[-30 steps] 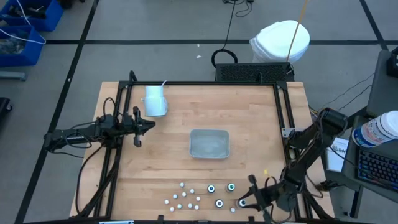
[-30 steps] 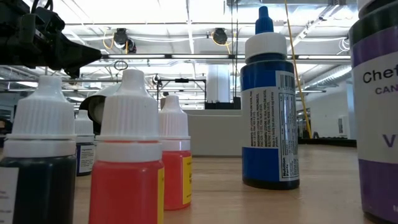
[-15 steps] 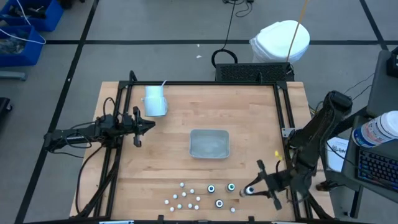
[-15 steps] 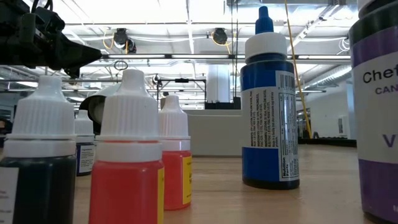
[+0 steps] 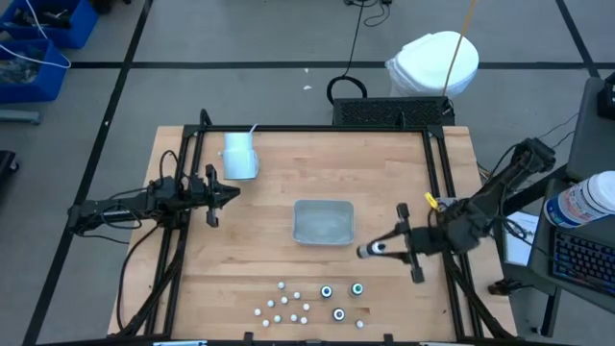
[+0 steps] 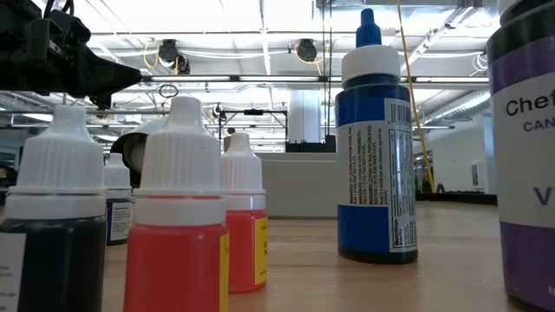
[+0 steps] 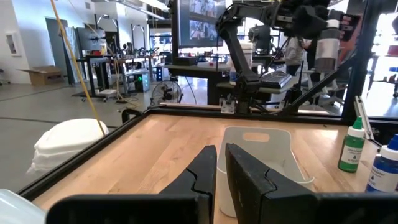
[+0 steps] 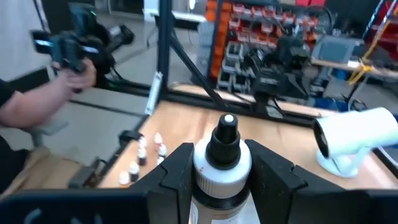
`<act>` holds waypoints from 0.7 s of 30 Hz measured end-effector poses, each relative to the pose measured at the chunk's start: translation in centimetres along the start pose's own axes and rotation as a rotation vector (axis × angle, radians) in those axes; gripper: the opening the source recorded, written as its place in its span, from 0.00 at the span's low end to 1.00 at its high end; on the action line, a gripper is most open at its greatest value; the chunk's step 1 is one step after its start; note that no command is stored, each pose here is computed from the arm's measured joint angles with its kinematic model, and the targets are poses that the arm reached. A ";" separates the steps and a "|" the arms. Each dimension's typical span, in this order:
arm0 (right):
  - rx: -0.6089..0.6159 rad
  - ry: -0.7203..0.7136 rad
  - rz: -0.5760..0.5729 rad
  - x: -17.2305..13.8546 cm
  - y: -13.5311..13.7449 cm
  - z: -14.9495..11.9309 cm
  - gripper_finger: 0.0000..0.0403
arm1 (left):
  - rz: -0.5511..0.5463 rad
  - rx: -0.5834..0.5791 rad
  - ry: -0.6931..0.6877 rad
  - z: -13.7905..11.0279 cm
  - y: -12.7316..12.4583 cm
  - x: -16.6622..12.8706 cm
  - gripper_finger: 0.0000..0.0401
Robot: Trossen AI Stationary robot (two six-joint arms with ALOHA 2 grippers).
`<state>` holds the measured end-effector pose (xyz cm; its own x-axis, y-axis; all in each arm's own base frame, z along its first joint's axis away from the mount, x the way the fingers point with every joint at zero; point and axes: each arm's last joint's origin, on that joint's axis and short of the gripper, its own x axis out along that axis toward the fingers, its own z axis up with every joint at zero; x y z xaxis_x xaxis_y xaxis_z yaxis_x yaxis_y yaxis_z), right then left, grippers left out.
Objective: Pick & Place food coloring
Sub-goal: Put the large black food coloring bottle into the white container
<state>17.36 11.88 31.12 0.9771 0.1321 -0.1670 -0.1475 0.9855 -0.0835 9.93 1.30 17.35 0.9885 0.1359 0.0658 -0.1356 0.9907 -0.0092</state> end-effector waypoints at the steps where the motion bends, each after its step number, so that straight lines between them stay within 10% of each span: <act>1: 0.009 0.019 -0.013 0.4 -0.3 0.3 0.28 | 0.000 0.000 0.000 0.0 0.0 0.0 0.10; 21: -0.008 0.107 -0.091 10.0 -5.8 5.2 0.28 | 0.000 0.001 0.007 -0.1 0.0 0.0 0.10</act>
<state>28.82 8.02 35.00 0.9647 0.0298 -0.2617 -0.0607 0.9920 -0.1108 9.93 1.30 17.28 0.9889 0.1362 0.0591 -0.1360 0.9907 -0.0080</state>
